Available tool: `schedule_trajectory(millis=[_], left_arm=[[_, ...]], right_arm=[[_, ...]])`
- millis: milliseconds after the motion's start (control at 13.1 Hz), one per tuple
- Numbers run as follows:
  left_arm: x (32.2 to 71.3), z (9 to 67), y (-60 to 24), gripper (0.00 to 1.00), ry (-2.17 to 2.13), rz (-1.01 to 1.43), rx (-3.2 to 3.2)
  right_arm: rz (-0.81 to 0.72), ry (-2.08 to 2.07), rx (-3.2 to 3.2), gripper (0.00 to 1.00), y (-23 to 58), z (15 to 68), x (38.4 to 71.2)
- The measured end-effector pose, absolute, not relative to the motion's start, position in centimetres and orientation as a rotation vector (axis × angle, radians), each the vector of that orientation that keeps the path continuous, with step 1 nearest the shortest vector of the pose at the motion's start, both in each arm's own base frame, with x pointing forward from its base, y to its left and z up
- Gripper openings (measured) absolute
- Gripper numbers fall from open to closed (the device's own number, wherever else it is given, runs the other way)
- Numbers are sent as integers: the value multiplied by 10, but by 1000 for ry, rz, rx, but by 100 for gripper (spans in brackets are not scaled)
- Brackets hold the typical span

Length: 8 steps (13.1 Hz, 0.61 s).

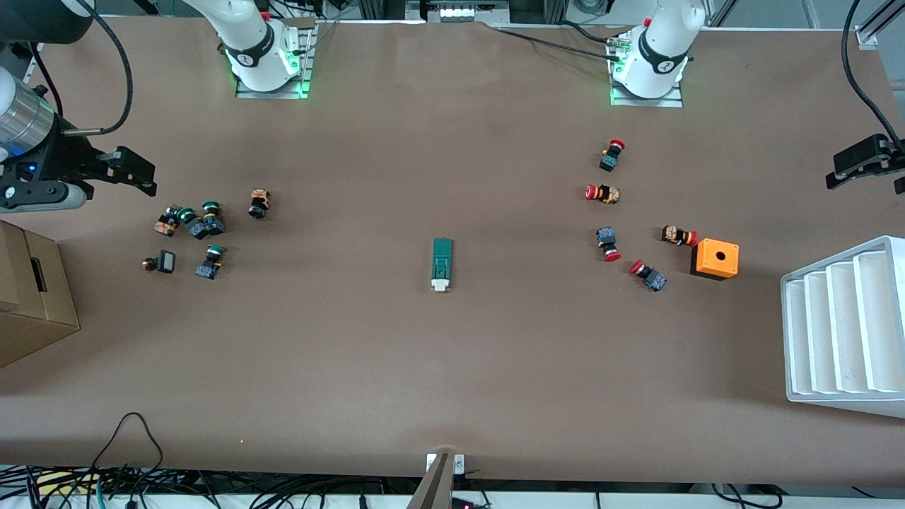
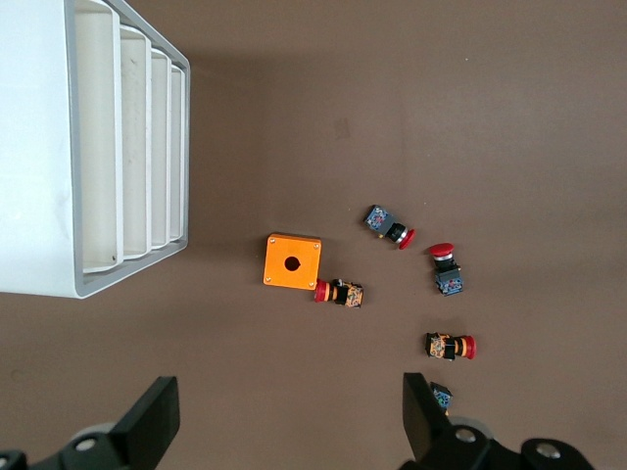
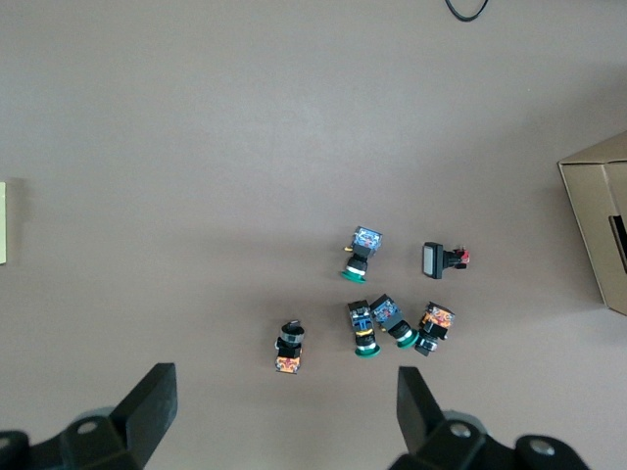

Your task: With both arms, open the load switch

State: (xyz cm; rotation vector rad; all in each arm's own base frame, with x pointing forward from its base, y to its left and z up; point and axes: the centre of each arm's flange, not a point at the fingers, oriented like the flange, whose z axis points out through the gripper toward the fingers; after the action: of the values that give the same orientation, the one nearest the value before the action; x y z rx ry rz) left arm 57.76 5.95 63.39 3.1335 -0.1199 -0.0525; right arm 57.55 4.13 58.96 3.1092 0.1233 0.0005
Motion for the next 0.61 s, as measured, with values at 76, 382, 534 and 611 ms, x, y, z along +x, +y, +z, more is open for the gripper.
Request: schedule_trajectory(millis=[76, 382, 534, 611], left_arm=[[578, 634, 59, 100, -121, -53, 3133], [578, 632, 59, 100, -122, -57, 3133], [579, 631, 56, 100, -129, -59, 3133], [580, 630, 50, 100, -132, -62, 3131]], right_arm=[[-2, 123, 3109, 100, 41, 590, 575], [-10, 123, 3109, 100, 41, 589, 575], [-11, 123, 3109, 100, 41, 589, 575], [-12, 123, 3109, 100, 41, 589, 575]])
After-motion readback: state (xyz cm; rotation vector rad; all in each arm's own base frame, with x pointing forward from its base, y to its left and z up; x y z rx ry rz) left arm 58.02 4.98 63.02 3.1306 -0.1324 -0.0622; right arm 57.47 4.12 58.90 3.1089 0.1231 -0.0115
